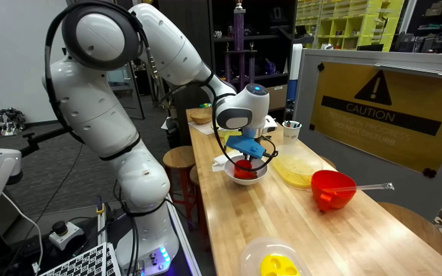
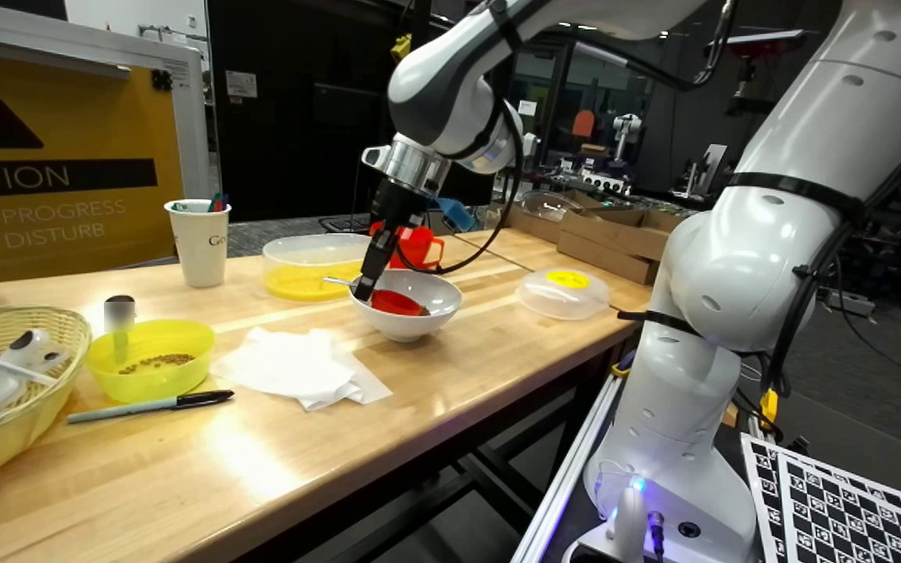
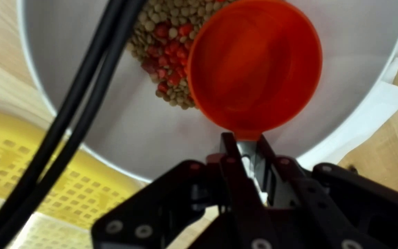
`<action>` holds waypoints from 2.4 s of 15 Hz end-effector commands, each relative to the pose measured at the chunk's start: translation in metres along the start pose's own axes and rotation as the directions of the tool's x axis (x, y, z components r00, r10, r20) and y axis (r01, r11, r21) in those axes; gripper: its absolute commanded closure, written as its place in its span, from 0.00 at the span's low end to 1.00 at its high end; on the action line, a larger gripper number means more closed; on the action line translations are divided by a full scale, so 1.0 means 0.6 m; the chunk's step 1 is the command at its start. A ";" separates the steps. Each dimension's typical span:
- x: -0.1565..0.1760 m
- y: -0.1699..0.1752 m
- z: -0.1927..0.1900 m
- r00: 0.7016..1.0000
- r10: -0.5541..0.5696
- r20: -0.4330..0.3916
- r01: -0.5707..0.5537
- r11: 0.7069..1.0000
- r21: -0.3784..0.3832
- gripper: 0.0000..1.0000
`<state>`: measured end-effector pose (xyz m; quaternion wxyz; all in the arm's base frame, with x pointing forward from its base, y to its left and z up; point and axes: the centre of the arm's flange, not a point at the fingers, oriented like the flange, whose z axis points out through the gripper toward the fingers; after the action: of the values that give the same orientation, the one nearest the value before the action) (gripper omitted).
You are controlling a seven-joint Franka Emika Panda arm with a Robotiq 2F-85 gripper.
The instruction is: Use the scoop to stir the contents of the white bowl
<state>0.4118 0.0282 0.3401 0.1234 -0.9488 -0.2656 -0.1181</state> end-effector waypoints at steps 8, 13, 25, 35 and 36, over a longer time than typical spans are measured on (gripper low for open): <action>0.024 0.112 -0.017 0.987 0.162 -0.009 -0.162 0.986 -0.026 0.96; -0.033 0.117 -0.025 0.975 0.219 -0.039 -0.220 0.975 -0.037 0.96; -0.049 0.008 -0.045 0.988 0.134 -0.083 -0.141 0.985 -0.094 0.96; 0.004 0.004 -0.075 0.986 0.124 -0.112 -0.138 0.983 -0.123 0.96; 0.004 0.008 -0.076 0.985 0.131 -0.113 -0.144 0.982 -0.124 0.96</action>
<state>0.4053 0.0161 0.3777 0.0887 -0.9620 -0.1931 -0.1713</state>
